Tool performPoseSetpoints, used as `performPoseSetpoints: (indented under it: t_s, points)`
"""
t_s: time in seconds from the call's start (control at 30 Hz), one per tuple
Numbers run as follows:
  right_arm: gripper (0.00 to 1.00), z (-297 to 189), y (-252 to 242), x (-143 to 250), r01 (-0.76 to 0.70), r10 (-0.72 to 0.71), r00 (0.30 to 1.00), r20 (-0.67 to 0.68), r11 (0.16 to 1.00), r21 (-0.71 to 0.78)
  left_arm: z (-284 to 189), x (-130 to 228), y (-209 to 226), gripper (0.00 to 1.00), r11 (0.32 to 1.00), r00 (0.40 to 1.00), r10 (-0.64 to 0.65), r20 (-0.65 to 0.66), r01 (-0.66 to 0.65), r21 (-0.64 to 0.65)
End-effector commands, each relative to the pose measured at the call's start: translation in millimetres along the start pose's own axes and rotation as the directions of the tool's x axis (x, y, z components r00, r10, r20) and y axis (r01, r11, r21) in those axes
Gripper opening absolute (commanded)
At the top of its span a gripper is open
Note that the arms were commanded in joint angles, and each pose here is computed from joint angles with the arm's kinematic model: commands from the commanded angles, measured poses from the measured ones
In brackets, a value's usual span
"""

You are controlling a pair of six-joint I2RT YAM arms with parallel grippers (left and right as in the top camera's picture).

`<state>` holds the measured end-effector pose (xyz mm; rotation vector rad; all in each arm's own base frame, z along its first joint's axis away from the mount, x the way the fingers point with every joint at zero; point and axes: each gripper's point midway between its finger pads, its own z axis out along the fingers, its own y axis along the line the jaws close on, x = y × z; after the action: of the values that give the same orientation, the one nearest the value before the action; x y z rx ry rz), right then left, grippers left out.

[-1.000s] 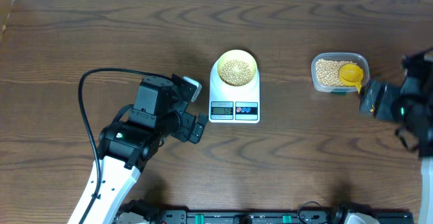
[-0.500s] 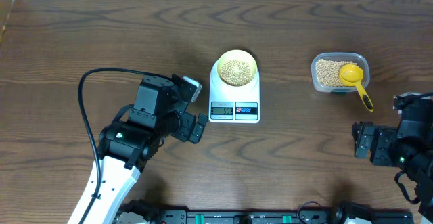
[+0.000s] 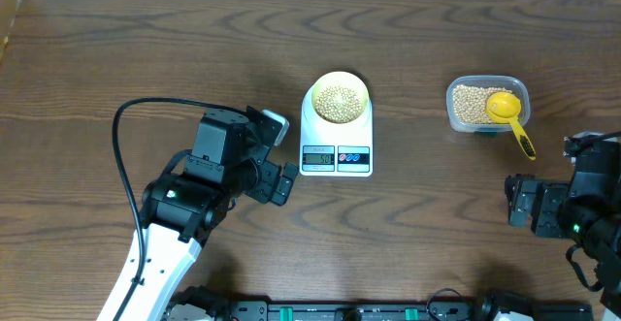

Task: Scoop item into bowl and weigh 50g on scale

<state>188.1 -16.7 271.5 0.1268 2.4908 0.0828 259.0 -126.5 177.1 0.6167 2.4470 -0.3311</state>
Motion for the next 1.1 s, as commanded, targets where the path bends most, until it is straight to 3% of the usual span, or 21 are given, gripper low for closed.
performPoseSetpoints:
  t_s: [0.0, 1.07]
  points:
    - [0.99, -3.0, 0.1, -2.2, 0.012, -0.012, 1.0, 0.01, 1.0, 0.001, -0.4, -0.8, -0.1, 0.98, 1.0, 1.0, -0.001, 0.002, 0.001, 0.005]
    - [0.99, -3.1, 0.8, 0.1, 0.013, -0.013, 1.0, 0.002, 1.0, -0.002, -0.4, -0.8, -0.1, 0.98, 1.0, 1.0, -0.001, 0.002, 0.001, 0.005]
